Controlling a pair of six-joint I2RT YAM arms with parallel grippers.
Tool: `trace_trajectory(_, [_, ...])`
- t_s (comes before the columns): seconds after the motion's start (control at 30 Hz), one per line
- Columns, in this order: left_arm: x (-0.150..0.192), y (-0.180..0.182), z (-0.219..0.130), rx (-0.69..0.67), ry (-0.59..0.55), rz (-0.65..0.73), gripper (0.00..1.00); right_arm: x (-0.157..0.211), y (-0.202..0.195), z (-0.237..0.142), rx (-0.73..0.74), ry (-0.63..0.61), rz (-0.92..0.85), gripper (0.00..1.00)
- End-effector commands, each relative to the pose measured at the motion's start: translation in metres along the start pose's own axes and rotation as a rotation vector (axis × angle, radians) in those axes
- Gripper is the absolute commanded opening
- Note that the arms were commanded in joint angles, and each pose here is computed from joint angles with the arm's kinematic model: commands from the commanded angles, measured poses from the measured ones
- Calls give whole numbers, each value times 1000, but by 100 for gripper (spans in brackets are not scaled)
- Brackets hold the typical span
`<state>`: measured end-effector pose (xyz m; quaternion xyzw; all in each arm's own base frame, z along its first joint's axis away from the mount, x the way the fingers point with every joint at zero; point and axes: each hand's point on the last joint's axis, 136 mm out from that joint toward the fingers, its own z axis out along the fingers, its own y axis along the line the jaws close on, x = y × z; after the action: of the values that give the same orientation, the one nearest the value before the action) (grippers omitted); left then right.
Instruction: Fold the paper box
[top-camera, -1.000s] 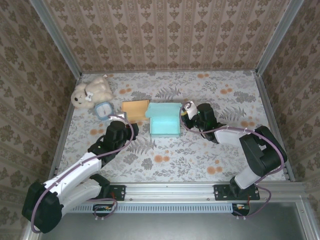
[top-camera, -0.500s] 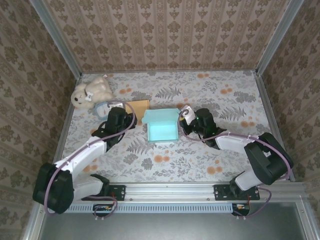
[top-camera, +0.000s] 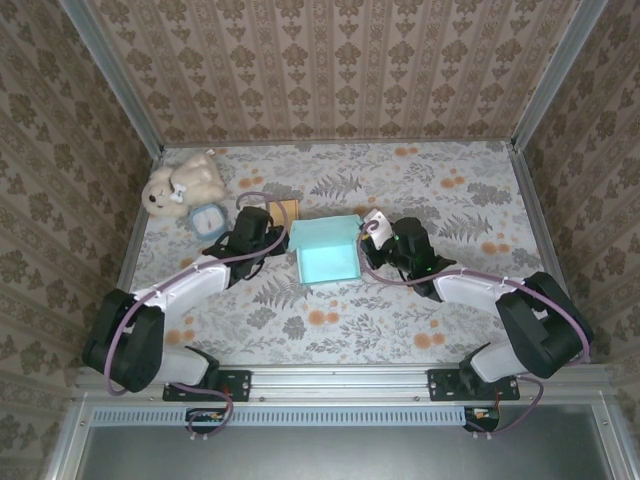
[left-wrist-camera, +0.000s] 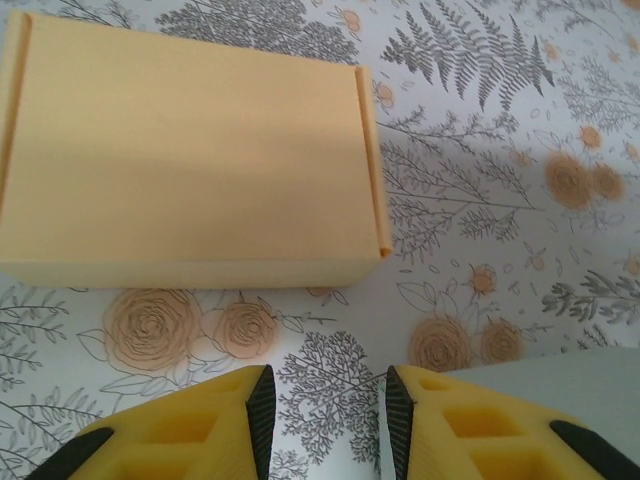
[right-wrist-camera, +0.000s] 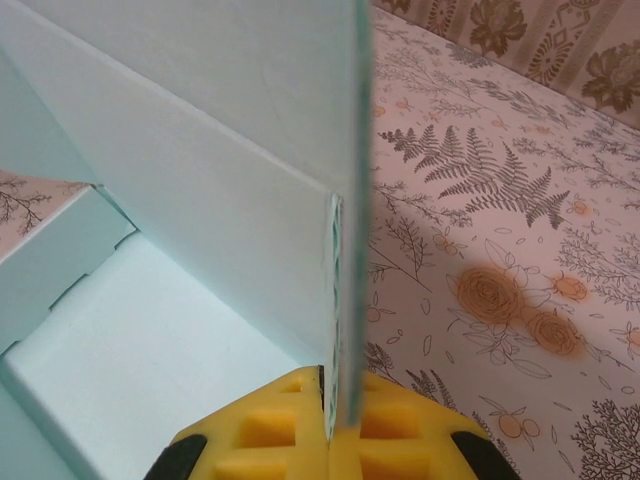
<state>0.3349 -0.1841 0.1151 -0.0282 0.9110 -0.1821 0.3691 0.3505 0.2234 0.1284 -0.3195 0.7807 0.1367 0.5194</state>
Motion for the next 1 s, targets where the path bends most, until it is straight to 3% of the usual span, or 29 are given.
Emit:
trace_trajectory(0.0, [-9, -16, 0, 26, -6, 0, 37, -2, 1, -5, 23, 2, -4, 0])
trace_trajectory(0.37, [13, -29, 8, 16, -11, 8, 36, 4, -1, -8, 149, 36, 204, 0])
trace_trajectory(0.73, [39, -34, 4, -23, -63, -2, 36, 23, 16, -12, 231, 2, 260, 0])
trace_trajectory(0.97, [45, -15, -7, -75, -97, -16, 37, 47, 20, -20, 231, -14, 244, 0])
